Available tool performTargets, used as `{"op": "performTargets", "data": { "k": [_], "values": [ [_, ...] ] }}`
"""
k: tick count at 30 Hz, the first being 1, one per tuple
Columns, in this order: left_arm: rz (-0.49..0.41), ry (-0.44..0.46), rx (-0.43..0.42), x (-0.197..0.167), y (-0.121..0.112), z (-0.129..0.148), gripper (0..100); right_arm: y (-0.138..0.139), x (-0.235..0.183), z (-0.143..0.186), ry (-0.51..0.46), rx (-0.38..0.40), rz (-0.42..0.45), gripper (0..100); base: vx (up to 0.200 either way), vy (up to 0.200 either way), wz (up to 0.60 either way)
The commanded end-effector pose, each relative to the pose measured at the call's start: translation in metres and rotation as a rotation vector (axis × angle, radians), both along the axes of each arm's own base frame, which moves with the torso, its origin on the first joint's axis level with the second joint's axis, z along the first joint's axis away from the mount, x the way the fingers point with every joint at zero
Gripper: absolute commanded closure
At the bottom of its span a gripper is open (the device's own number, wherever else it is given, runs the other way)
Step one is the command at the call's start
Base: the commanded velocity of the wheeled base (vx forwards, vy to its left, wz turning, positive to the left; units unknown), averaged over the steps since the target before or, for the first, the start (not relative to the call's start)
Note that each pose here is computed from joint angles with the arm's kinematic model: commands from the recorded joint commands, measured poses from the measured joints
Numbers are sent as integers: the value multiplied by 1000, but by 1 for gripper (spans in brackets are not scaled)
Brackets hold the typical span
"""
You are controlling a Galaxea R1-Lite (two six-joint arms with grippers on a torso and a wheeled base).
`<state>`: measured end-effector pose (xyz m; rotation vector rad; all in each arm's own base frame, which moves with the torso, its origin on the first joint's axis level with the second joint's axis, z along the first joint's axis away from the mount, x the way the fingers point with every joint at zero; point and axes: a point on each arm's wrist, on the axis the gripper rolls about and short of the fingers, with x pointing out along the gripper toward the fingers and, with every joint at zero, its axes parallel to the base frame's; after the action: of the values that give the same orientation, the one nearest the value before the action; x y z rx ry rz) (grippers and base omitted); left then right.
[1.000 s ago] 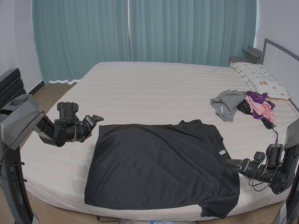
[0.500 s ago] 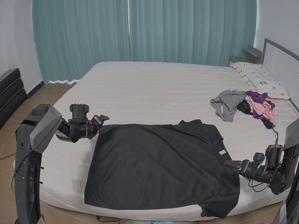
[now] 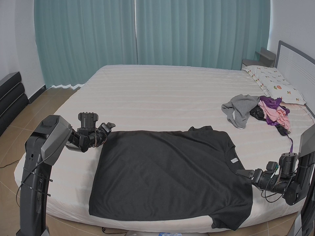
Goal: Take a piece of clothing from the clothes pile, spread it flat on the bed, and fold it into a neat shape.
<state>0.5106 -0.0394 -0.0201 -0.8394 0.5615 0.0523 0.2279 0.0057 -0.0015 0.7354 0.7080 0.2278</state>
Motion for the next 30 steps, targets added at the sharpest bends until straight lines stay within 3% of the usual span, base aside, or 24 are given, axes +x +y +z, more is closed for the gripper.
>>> {"op": "performTargets", "data": {
  "k": [1, 4, 5, 16, 23, 27, 28, 30],
  "values": [
    [-5, 0, 2, 6, -5, -11, 0, 0, 1, -1, 1, 0, 2, 0, 0, 0, 0],
    [3, -3, 9, 8, -6, -14, 0, 0, 1, -1, 1, 0, 2, 0, 0, 0, 0],
    [3, -3, 9, 8, -6, -15, 100, 0, 1, -1, 0, 0, 2, 0, 0, 0, 0],
    [85, -24, 46, 8, -5, -5, 100, 8, 33, -7, -48, -11, 21, 0, 0, 0, 0],
    [112, -18, 41, 0, -4, 9, 100, 4, 119, 5, -90, -66, -74, 0, 0, 0, 0],
    [119, -22, 19, -2, -4, 16, 100, 4, 135, 7, -88, -71, -83, 0, 0, 0, 0],
    [122, -16, -11, -3, -6, 18, 100, 7, 164, 3, -75, -79, -88, 0, 0, 0, 0],
    [121, -5, -10, -5, -7, 16, 100, 7, 178, -1, -75, -84, -94, 0, 0, 0, 0]
  ]
}}
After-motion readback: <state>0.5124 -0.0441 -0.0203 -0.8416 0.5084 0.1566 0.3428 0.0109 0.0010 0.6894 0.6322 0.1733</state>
